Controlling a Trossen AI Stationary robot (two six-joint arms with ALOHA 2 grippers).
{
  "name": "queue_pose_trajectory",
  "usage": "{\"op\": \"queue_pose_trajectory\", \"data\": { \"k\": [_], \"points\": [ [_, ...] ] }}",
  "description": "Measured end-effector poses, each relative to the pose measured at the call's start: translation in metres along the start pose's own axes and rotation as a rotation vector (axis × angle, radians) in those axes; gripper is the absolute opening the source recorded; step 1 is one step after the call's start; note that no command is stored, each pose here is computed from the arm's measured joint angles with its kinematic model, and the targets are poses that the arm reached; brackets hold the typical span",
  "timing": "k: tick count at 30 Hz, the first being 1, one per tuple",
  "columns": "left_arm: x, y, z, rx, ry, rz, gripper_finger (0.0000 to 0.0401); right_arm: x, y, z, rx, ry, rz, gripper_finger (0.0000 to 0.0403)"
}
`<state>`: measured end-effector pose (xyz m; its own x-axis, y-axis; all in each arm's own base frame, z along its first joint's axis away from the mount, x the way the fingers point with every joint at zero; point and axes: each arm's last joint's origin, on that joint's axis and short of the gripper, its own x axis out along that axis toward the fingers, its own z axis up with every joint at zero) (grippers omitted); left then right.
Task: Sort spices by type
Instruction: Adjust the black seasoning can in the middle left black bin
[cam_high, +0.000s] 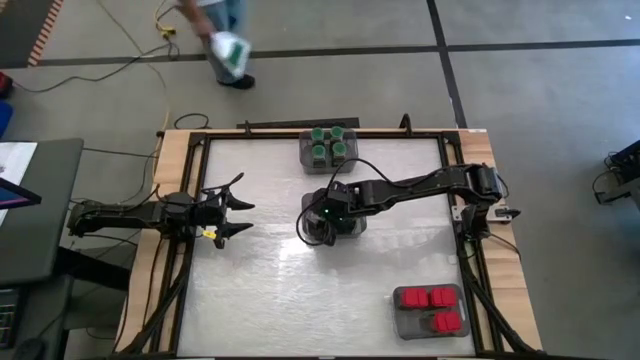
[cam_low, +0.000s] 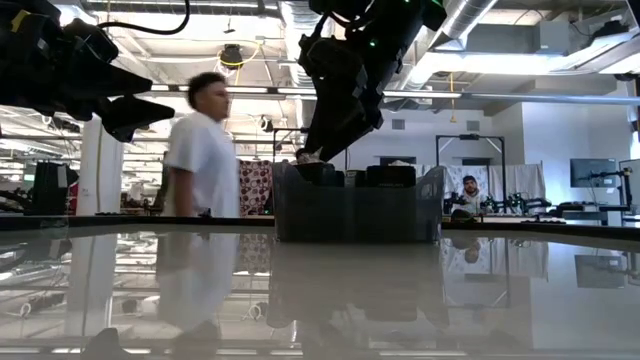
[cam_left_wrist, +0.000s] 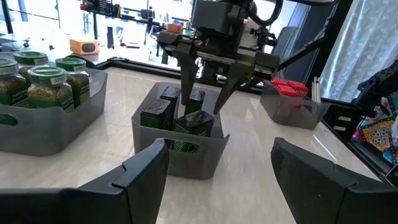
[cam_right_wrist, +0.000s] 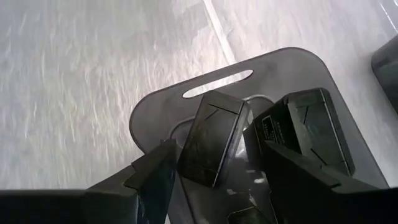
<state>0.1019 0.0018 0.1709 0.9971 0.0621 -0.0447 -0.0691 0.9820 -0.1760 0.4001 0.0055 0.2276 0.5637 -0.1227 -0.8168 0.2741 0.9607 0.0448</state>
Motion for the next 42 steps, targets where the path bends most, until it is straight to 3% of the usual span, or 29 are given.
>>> {"op": "queue_pose_trajectory", "data": {
  "k": [26,37,42],
  "points": [
    [0.0,0.0,0.0,0.0,0.0,0.001,0.027,0.019,-0.001,-0.006,-0.037,0.051,-0.009,0.0263],
    [0.0,0.0,0.0,0.0,0.0,0.001,0.027,0.018,-0.002,-0.008,-0.086,0.068,-0.011,0.0156],
    [0.0,0.0,0.0,0.0,0.0,0.001,0.027,0.008,-0.004,-0.01,-0.188,0.131,-0.02,0.0155]
  ]
}}
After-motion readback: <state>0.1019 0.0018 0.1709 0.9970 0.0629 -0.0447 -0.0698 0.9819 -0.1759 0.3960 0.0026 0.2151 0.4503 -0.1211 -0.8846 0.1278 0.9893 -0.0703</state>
